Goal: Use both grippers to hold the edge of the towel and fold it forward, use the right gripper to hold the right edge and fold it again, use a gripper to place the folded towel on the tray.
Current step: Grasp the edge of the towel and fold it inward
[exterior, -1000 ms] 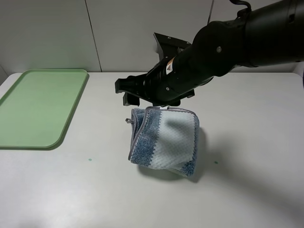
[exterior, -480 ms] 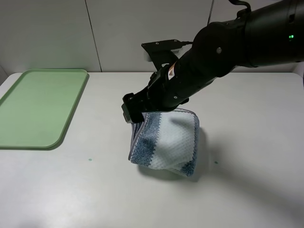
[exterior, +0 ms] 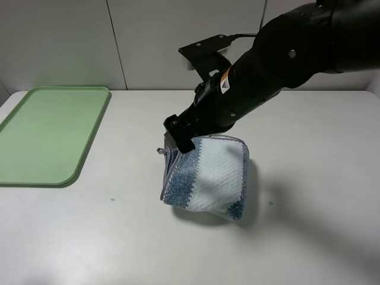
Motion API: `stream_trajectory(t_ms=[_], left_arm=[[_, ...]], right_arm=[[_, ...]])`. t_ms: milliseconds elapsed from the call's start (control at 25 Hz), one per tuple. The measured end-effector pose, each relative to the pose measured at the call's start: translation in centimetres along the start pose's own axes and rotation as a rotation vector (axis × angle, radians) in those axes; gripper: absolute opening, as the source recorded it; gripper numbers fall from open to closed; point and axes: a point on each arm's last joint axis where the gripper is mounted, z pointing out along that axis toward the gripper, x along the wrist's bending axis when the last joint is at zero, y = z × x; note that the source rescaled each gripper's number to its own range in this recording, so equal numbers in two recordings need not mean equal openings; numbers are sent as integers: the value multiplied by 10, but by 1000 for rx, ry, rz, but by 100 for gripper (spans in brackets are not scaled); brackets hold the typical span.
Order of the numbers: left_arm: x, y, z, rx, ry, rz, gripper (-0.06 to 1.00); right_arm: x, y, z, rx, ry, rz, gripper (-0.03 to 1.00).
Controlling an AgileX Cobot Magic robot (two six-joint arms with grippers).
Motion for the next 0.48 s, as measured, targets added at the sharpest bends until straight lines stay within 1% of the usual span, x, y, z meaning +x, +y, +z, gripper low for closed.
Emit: stream_trajectory(t_ms=[240,480], left_arm=[[0,0,0,0,0,0,95],[0,0,0,0,0,0,95]], right_arm=[[-6,-12,-29,128,-60,-74,100],[-11,-31,-61,273,-109,-99,100]])
